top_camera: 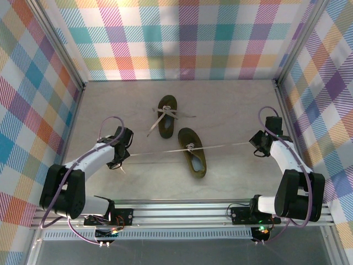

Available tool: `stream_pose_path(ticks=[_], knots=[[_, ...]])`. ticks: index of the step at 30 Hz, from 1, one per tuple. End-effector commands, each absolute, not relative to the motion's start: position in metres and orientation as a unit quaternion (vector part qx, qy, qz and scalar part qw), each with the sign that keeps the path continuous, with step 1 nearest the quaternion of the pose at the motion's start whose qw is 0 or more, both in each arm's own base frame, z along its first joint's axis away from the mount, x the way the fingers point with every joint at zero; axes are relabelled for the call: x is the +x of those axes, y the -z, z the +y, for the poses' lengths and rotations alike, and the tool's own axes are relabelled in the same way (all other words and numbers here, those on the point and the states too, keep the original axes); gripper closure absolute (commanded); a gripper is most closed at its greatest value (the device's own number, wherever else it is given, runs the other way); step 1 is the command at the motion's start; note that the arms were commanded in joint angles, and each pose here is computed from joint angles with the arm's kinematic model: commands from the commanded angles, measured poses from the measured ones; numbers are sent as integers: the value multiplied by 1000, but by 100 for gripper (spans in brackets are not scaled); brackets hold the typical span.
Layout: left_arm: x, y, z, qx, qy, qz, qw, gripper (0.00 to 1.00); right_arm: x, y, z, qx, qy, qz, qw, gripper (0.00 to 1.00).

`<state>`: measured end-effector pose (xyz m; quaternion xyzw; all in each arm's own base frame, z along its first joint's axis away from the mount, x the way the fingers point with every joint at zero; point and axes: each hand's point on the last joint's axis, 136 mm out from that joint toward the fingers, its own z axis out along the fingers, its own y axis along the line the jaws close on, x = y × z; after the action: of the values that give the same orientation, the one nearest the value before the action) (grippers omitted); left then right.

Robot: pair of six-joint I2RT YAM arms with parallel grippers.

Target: Tie the shoes

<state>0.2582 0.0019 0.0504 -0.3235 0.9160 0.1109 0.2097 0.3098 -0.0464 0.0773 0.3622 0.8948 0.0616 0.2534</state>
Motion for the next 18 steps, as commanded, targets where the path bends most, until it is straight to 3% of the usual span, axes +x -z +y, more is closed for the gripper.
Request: stream_pose_path(ticks=[1, 10, 14, 18], knots=[[266, -75, -11, -285, -105, 915, 266, 100, 319, -97, -32, 316, -63, 900, 294, 100], [282, -144, -63, -184, -43, 909, 372, 100, 308, -142, 33, 171, -42, 934, 312, 100], [285, -157, -73, -162, -29, 905, 391, 100, 309, -162, 91, 73, -131, 931, 333, 100], [280, -164, -62, -178, -50, 899, 397, 100, 307, -217, 137, -2, -230, 887, 400, 100]])
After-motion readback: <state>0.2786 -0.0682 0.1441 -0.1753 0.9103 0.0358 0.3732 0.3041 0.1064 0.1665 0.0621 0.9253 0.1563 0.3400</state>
